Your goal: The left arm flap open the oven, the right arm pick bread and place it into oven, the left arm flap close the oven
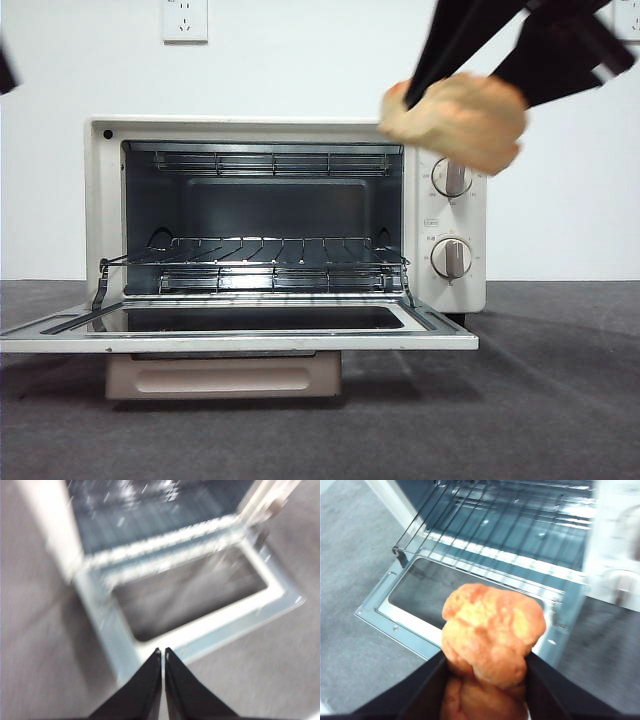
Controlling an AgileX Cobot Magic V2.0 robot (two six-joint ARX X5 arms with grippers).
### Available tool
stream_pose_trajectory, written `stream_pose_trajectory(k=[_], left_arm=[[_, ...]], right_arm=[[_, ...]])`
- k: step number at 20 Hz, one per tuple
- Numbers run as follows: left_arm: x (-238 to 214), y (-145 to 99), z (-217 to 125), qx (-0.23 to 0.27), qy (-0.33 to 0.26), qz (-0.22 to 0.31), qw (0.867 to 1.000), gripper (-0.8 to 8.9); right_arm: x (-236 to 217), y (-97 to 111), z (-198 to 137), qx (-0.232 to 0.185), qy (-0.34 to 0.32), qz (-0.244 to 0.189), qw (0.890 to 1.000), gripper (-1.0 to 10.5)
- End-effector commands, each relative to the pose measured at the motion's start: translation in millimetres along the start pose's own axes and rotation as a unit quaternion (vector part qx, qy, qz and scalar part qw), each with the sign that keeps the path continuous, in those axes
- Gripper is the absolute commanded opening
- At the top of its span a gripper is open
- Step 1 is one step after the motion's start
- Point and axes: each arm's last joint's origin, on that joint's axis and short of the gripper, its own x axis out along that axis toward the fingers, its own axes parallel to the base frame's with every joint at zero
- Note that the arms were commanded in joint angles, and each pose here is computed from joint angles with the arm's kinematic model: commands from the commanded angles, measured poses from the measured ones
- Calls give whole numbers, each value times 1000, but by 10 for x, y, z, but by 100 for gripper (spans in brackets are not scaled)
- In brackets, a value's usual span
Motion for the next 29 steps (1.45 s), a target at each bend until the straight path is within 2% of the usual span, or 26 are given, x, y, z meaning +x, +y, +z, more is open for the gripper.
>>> stream_pose_trajectory(k=[1, 8, 13, 17, 22, 27, 29], left_arm=[[-73, 18, -118, -15, 0, 2, 1000, 15], [-297, 28, -315, -15, -9, 1, 1000, 15], [-339, 28, -339, -15, -16, 0, 1000, 15], [-341, 28, -339, -13, -16, 0, 1000, 15], [-341, 28, -340, -12, -16, 0, 1000, 15], [-354, 27, -348, -12, -18, -1, 1000, 15], [-361, 28, -359, -10, -16, 0, 1000, 15]], right_arm=[[167, 66, 69, 11, -3, 21, 1000, 204], [801, 274, 341, 11, 17, 28, 999, 204], [1212, 348, 530, 10, 15, -12, 1000, 204], [1428, 350, 609, 15, -4, -49, 999, 204], [1627, 306, 584, 36, -32, -72, 996, 205], [1746, 274, 566, 39, -53, -90, 994, 206], [1798, 257, 530, 39, -47, -96, 993, 241]])
